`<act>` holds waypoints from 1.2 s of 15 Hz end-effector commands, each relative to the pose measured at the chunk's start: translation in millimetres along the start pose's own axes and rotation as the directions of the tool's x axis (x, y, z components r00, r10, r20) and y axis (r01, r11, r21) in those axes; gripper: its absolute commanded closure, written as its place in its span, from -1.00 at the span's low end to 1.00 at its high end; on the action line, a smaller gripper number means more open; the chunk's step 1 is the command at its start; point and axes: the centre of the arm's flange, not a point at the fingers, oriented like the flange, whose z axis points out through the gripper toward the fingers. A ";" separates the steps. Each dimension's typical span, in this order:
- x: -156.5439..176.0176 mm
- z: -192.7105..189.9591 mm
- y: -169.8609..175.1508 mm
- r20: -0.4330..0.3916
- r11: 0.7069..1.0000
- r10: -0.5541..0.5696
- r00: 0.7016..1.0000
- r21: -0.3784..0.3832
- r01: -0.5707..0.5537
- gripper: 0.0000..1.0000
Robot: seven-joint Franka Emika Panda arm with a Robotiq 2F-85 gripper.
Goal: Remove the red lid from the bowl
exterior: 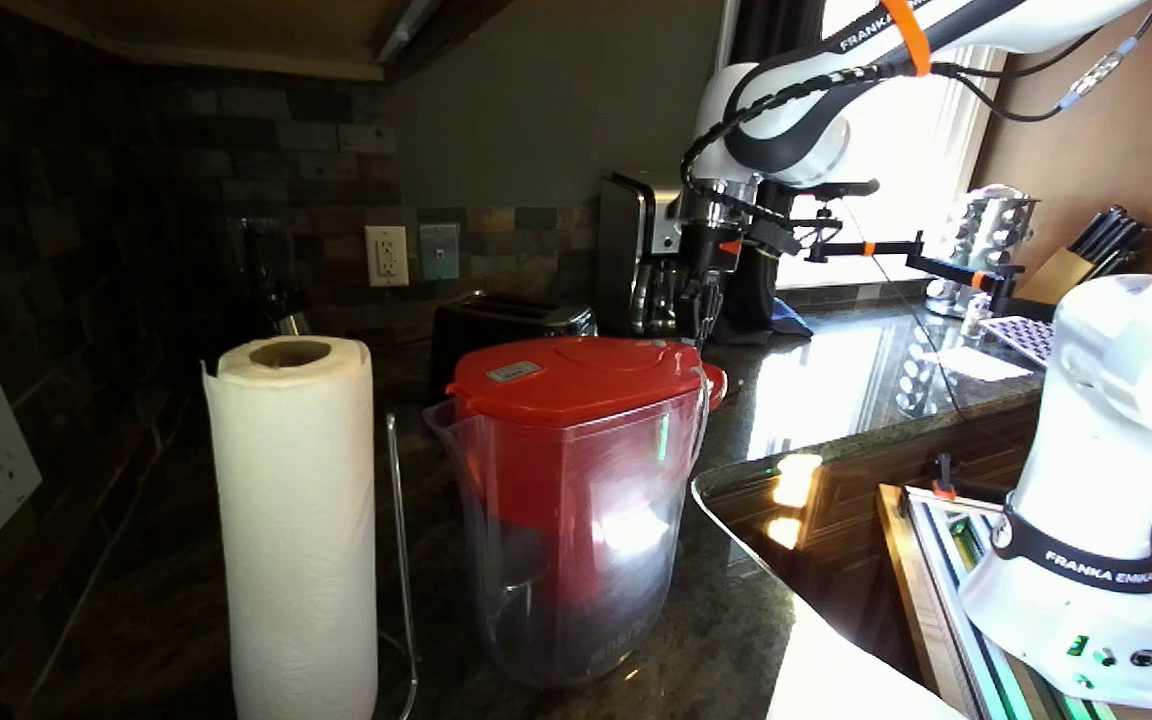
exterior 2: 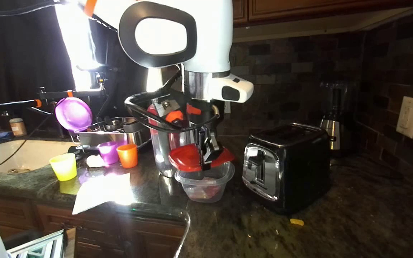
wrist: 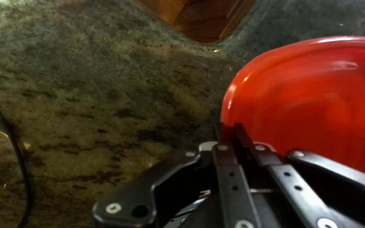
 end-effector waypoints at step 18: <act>-21.5 46.0 -53.9 -0.059 0.916 0.399 0.915 0.001 -0.400 0.96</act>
